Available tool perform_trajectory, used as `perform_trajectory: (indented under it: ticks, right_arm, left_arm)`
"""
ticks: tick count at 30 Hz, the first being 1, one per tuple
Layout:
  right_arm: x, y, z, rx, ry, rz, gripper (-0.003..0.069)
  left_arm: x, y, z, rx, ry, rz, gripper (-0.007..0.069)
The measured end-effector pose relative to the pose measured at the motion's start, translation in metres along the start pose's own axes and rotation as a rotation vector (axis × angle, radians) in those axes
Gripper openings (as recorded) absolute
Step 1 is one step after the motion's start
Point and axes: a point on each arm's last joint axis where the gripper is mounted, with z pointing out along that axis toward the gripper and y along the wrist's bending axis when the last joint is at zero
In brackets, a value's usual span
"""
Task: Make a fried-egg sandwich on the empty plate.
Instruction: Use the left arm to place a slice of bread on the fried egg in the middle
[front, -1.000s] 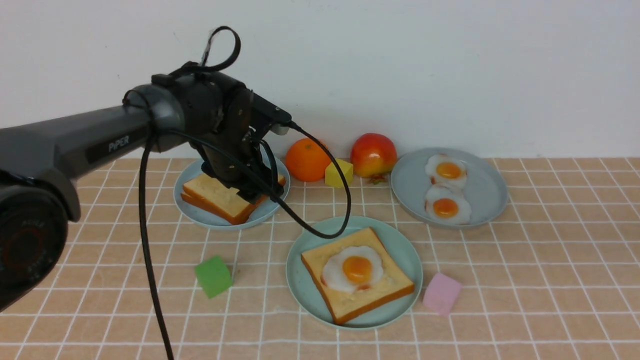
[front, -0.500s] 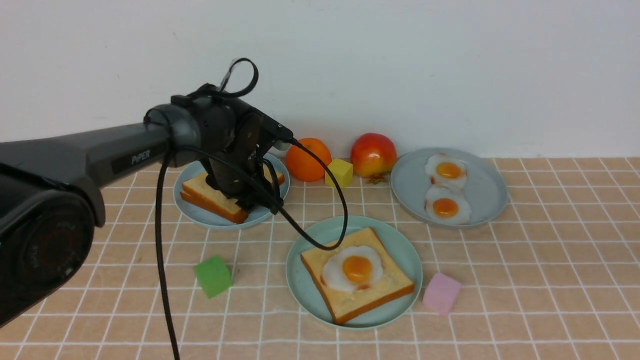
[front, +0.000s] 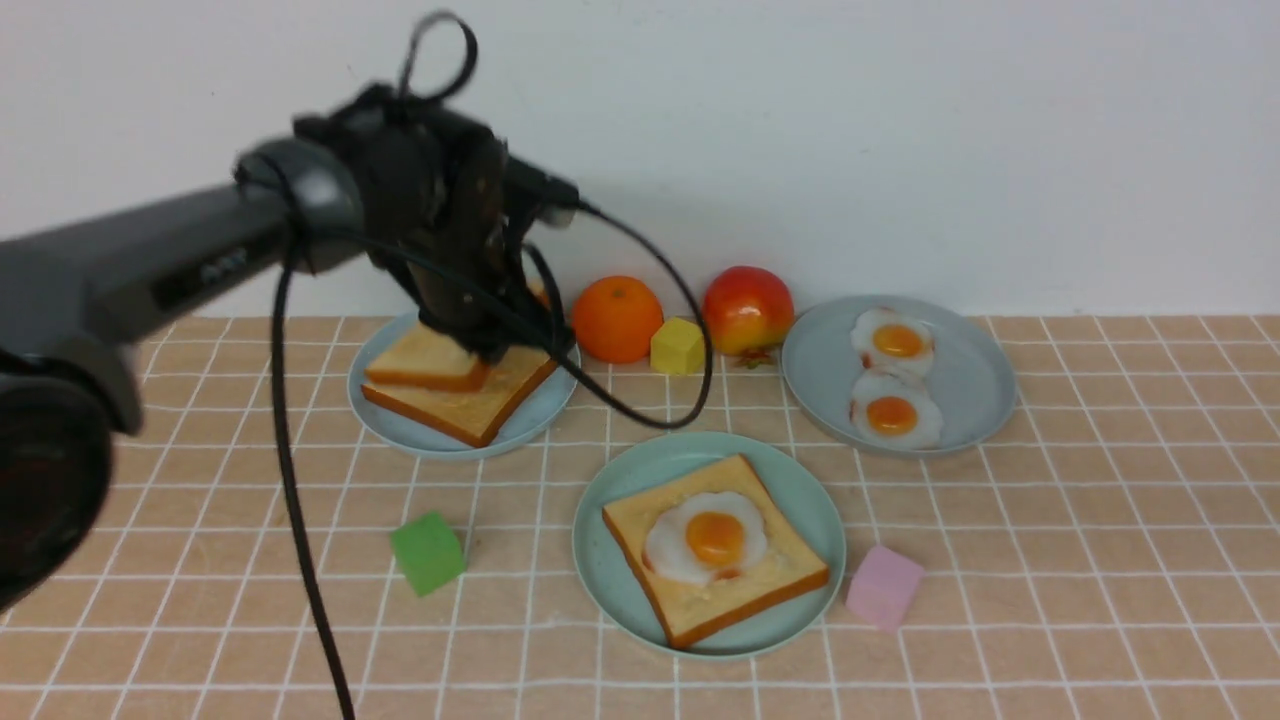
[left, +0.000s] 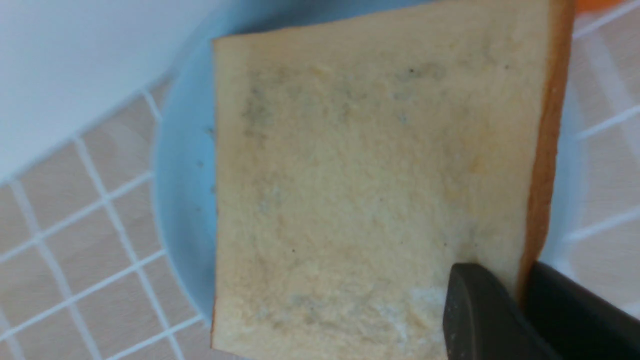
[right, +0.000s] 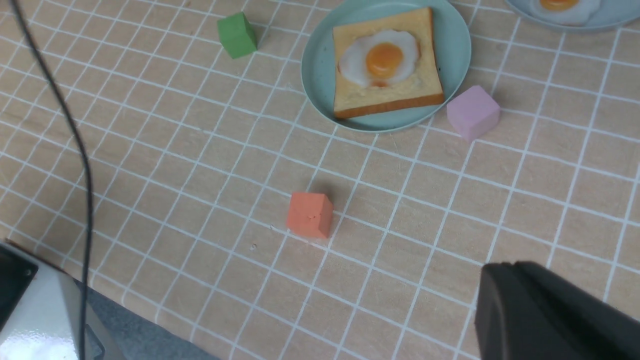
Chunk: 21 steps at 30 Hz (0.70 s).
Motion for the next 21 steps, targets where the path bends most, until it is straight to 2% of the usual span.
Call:
perform_trajectory:
  ticks: [1,2,5,6,7,10,15,21]
  right_arm:
    - [0.000,0.000,0.000,0.000,0.000,0.000,0.0027]
    - [0.000,0.000,0.000,0.000,0.000,-0.004,0.0029]
    - [0.002,0.001,-0.002,0.001,-0.008,-0.010,0.0032]
    - [0.002,0.001,-0.003,0.001,-0.008,-0.010,0.0032]
    - [0.004,0.002,-0.006,0.005,-0.020,-0.016,0.0032]
    - [0.010,0.003,-0.014,0.025,-0.054,-0.035,0.0032]
    - [0.019,0.005,-0.026,0.043,-0.102,-0.058,0.0032]
    - [0.025,0.008,-0.034,0.043,-0.135,-0.070,0.0032]
  left_arm:
    - [-0.001,-0.002,-0.004,0.003,-0.004,0.004,0.0081]
    - [-0.005,-0.011,-0.027,0.020,-0.040,0.011,0.0081]
    - [-0.001,-0.053,-0.065,0.088,-0.091,0.096,0.0081]
    - [0.000,-0.055,-0.069,0.092,-0.099,0.107,0.0081]
    - [0.010,-0.082,-0.074,0.128,-0.100,0.186,0.0081]
    - [0.033,-0.127,-0.068,0.190,-0.085,0.327,0.0081]
    - [0.064,-0.164,-0.044,0.233,-0.035,0.435,0.0080]
    - [0.068,-0.176,-0.024,0.213,-0.057,0.509,0.0079]
